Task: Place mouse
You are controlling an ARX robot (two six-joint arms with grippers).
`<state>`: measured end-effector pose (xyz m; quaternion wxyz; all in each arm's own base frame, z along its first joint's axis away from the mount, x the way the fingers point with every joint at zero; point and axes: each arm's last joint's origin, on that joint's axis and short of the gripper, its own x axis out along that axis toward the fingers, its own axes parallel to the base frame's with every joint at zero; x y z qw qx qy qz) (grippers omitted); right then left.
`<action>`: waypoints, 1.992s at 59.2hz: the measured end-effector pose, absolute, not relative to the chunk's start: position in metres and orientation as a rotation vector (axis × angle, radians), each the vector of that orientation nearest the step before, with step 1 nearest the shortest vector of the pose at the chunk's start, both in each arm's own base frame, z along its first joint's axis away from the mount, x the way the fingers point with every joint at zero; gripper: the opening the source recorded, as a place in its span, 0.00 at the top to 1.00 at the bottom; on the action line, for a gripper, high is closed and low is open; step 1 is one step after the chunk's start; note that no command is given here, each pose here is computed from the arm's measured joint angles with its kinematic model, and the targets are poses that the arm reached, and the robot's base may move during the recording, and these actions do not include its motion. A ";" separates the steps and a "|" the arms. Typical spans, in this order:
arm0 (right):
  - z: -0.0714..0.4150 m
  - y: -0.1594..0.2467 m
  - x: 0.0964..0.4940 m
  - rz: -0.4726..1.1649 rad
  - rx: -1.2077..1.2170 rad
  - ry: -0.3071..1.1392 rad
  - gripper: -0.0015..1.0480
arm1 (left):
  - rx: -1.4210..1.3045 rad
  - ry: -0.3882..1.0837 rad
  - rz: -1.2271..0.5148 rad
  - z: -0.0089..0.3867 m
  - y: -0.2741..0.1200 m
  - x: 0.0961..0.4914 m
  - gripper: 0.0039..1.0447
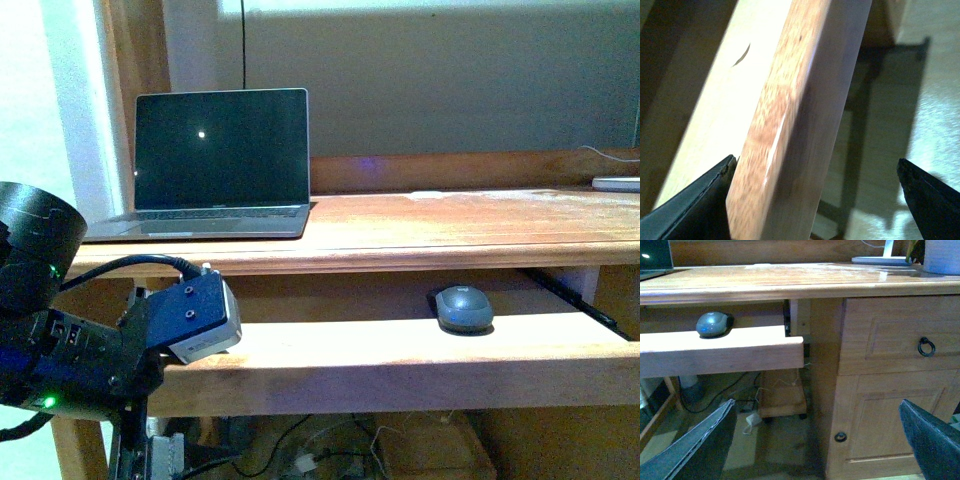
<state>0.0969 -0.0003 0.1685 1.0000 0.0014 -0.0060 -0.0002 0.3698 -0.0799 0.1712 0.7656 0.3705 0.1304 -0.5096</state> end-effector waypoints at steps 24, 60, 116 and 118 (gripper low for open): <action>0.168 0.000 0.097 0.000 0.003 -0.012 0.07 | 0.274 0.393 -1.270 0.211 -0.102 0.312 0.07; 0.168 0.000 0.097 -0.001 0.003 -0.012 0.07 | 0.212 -0.040 -0.037 0.272 -0.036 0.274 0.09; 0.244 0.076 0.176 0.261 0.054 0.115 0.07 | 0.006 0.001 -0.005 0.166 0.000 0.098 0.98; 0.247 0.083 0.182 0.280 0.048 0.128 0.07 | 0.006 0.001 -0.005 0.167 0.000 0.098 0.98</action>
